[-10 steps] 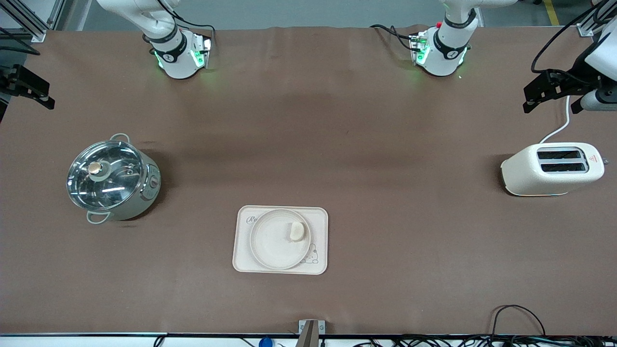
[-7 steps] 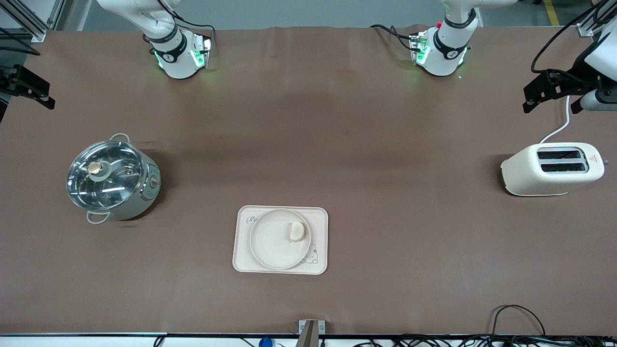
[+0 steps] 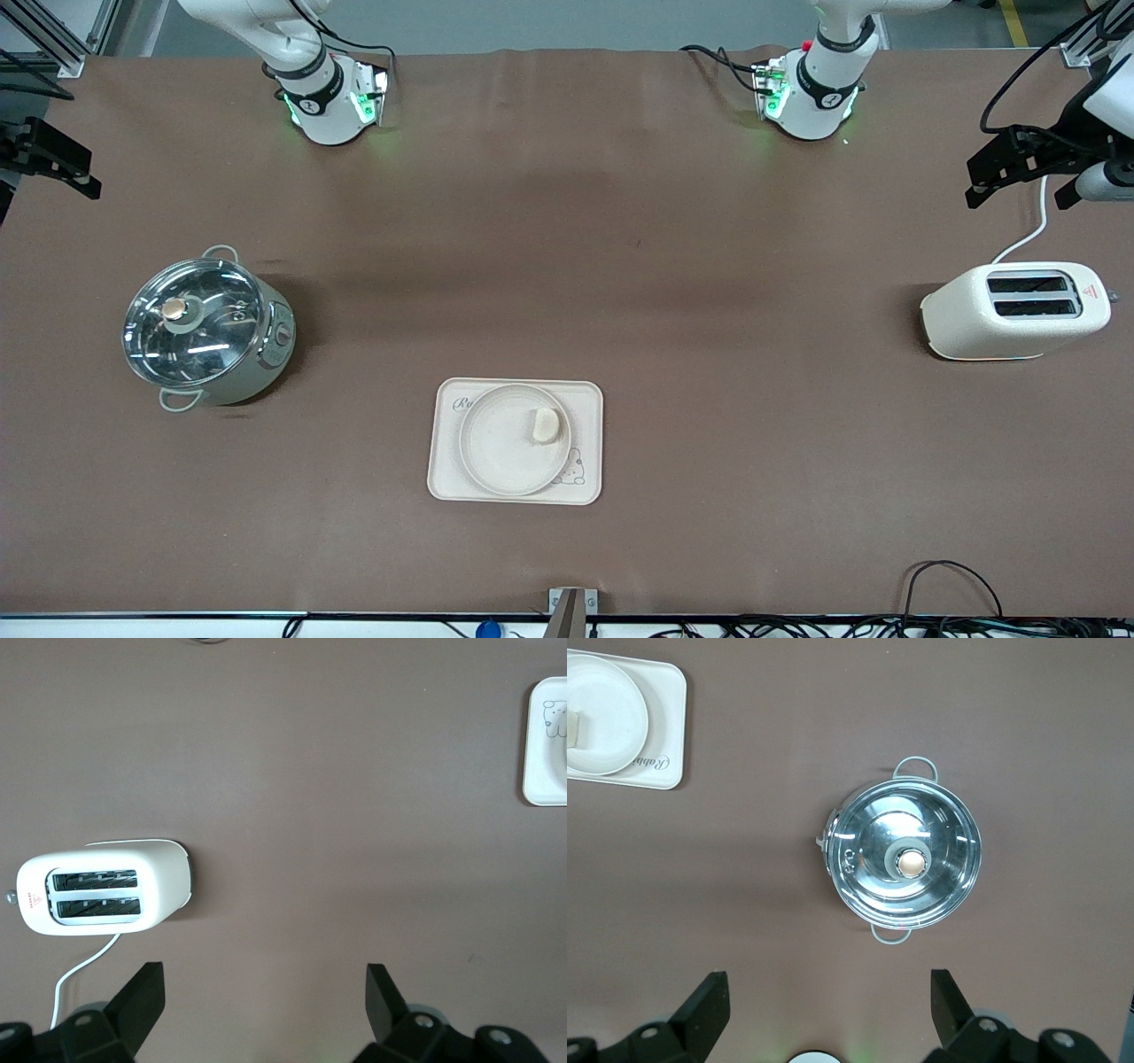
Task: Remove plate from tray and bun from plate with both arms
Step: 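Reach the right gripper down to the white plate's rim on the tray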
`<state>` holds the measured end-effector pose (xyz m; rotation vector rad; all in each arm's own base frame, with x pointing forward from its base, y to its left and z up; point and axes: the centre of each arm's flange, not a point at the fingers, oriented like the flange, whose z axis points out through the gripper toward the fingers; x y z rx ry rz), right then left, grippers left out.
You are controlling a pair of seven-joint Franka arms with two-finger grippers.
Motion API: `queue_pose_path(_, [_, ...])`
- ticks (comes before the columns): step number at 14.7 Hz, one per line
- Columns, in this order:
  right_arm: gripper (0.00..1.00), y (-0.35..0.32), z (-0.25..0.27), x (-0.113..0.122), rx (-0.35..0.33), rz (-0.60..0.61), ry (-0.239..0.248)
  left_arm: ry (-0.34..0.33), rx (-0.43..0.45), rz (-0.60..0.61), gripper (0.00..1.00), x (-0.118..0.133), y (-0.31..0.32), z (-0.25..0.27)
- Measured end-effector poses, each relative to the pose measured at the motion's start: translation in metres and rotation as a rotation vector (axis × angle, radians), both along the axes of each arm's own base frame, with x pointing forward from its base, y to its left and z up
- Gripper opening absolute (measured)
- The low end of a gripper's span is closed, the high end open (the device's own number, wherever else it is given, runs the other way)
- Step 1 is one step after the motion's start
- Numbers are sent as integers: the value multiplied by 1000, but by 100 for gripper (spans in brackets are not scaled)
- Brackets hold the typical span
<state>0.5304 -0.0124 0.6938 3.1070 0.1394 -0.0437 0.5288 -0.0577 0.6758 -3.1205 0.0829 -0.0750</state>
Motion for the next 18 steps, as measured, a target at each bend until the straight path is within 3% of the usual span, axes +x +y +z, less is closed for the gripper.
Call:
queue_pose_path(11, [100,6,-12,3,22,11,11,2,0,3,100,2,2,-1])
queue_pose_path(15, [100,44,-76,30,42,74,-7,4,0,3,100,3,1,-3])
queue_pose_path(18, [100,90,-151,58,121,97,29,6,0,2,100,4,1,-4])
